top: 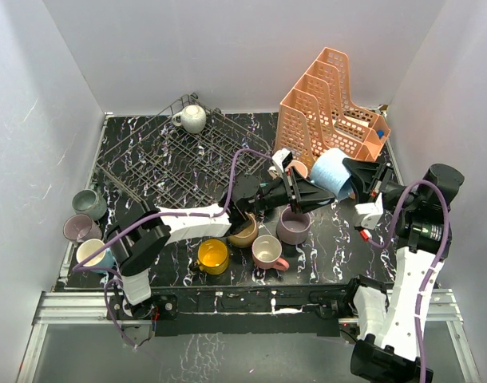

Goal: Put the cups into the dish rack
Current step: Pick up the cup at the center of the board, then turn the cup upside down in the dish rack.

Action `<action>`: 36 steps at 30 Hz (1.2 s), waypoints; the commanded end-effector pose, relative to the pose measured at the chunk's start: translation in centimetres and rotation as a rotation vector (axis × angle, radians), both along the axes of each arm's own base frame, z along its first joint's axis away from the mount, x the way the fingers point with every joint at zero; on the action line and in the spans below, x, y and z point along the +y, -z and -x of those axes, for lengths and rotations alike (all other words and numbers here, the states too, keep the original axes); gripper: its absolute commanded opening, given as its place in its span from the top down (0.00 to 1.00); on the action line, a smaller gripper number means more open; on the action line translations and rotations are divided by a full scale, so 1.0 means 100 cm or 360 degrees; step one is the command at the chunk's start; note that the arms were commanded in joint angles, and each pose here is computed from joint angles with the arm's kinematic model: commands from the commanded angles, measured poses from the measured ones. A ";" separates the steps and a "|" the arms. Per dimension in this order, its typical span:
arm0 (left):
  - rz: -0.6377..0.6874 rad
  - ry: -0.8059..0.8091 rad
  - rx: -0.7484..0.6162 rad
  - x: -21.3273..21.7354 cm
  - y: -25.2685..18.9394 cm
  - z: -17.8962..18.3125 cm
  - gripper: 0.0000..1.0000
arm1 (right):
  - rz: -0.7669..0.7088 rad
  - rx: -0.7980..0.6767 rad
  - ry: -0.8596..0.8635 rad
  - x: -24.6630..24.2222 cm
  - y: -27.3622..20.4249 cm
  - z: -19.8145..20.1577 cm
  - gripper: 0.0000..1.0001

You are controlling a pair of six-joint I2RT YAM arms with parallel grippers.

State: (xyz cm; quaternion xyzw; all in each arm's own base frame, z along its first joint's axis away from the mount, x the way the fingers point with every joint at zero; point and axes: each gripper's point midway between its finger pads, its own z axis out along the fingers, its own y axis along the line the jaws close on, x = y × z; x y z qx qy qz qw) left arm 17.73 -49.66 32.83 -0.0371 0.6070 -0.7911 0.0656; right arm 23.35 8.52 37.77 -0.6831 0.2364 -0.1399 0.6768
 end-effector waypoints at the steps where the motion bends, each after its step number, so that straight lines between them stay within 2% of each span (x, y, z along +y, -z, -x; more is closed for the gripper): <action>1: 0.0315 -0.0030 -0.0271 0.020 -0.063 0.015 1.00 | -0.0041 0.0019 -0.0120 0.013 -0.002 0.017 0.91; 4: 0.0351 -0.0065 -0.0319 0.028 -0.070 0.017 1.00 | -0.0047 0.0033 -0.0118 0.014 0.001 0.018 0.83; 12: 0.0333 -0.0198 -0.0419 0.052 -0.077 0.011 1.00 | -0.0078 0.0115 -0.0102 0.015 0.010 0.023 0.50; 19: 0.0188 -0.0286 -0.0482 0.072 -0.068 0.002 1.00 | -0.0165 0.0311 -0.0098 0.018 0.022 0.031 0.27; 24: 0.0157 -0.0353 -0.0466 0.092 -0.060 -0.008 1.00 | -0.0372 0.0667 -0.0102 0.021 0.026 0.037 0.17; 31: 0.0006 -0.0486 -0.0448 0.123 -0.039 -0.029 1.00 | -0.0700 0.1247 -0.0047 0.023 0.025 0.041 0.12; 36: -0.0154 -0.0616 -0.0473 0.152 -0.026 -0.050 1.00 | -0.0928 0.1676 0.0021 0.018 0.034 0.028 0.09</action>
